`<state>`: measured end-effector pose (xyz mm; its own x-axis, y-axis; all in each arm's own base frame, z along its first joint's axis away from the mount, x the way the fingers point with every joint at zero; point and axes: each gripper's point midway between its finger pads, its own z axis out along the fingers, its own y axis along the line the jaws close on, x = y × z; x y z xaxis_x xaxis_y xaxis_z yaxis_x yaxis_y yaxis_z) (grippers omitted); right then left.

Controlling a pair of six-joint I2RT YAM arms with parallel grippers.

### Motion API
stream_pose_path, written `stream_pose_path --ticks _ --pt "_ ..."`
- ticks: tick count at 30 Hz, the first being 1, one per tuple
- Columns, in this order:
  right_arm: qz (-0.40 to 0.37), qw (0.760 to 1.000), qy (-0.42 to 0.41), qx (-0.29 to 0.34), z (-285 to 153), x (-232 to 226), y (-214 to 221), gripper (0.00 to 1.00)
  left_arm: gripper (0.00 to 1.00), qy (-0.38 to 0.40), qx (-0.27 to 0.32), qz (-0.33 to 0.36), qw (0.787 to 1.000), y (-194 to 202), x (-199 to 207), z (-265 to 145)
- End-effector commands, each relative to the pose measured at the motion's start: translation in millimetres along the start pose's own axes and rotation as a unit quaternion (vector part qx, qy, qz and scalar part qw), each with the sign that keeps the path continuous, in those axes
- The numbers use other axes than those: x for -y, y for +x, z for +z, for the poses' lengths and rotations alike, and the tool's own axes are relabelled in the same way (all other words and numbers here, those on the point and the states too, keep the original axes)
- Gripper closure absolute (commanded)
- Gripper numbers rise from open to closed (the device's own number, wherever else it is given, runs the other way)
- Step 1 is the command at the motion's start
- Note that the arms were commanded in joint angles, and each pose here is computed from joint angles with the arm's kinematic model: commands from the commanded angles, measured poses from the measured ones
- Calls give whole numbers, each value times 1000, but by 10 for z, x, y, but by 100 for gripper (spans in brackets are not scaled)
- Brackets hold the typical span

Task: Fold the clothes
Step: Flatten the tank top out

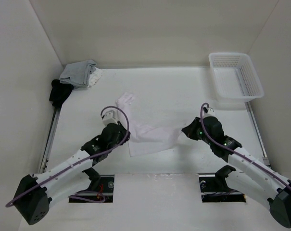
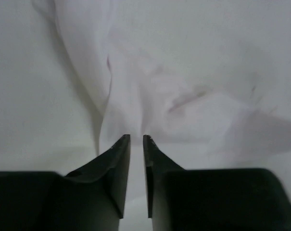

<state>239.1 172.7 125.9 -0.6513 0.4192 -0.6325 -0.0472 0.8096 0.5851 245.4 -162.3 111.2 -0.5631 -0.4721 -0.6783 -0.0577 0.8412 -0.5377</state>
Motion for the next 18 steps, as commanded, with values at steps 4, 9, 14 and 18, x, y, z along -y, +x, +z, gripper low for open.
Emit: stream_pose_path --ticks 4,9,14,18 --pt "-4 998 -43 43 -16 -184 -168 100 70 -121 -114 8 986 908 -555 -285" --pt "-7 998 -42 37 -3 -159 -125 100 69 -138 -150 25 979 1155 -561 -328" --pt "-5 998 -43 38 -14 -126 -88 100 70 -143 -158 17 977 1250 -572 -328" --pt "-5 998 -44 37 -15 -126 -77 100 72 -143 -161 20 976 1293 -544 -292"
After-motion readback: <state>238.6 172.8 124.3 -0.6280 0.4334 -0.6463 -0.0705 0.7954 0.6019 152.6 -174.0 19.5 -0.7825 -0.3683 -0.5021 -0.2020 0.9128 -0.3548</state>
